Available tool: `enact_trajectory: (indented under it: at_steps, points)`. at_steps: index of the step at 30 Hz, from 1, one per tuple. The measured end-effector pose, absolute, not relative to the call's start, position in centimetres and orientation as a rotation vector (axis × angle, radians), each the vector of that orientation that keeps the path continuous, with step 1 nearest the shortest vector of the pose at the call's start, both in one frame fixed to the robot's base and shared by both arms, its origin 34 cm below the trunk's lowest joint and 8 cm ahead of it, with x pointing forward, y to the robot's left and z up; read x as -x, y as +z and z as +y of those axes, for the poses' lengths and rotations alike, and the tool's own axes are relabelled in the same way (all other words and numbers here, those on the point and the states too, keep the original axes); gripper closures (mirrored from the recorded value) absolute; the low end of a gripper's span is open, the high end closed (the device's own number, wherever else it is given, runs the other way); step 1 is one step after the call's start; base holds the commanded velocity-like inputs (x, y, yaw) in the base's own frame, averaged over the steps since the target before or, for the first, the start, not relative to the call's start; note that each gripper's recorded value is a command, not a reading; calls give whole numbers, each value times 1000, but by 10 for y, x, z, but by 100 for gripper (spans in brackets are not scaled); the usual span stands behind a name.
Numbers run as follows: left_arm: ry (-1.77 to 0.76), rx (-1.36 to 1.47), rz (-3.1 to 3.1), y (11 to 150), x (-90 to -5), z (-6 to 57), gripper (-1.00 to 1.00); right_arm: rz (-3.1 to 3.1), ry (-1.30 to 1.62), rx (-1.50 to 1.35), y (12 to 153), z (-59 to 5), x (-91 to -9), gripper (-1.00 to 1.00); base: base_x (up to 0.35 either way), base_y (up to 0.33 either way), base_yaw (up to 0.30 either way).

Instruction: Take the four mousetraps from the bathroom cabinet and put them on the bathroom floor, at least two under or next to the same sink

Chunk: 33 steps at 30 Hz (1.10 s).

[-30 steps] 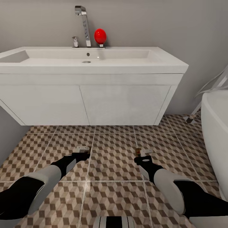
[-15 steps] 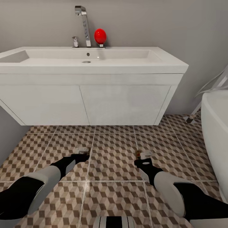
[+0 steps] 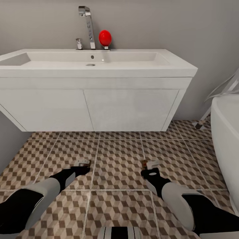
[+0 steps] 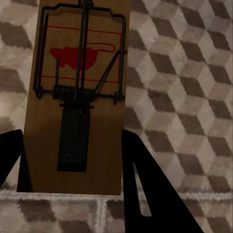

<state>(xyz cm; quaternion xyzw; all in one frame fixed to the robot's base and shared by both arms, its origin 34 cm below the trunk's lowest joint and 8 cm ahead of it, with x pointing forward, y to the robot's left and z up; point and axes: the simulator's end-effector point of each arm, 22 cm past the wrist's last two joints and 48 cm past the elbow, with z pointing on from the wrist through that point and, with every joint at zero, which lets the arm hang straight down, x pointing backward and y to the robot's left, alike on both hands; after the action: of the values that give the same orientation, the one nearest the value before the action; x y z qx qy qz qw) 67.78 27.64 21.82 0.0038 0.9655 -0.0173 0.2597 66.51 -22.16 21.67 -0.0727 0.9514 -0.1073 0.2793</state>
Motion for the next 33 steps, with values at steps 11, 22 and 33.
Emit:
enact_trajectory:
  at_steps: [11, 22, 33]
  points:
    - [7, -105, 2643, 208, -660, 290, 100, 2552, -291, 215, 215, -221, -663, 100, 0, 0, 0]
    - [27, -166, 2602, 212, -667, 292, 100, 2545, -290, 215, 216, -221, -664, 100, 0, 0, 0]
    - [57, -237, 2589, 206, -657, 300, 100, 2529, -285, 211, 218, -220, -667, 100, 0, 0, 0]
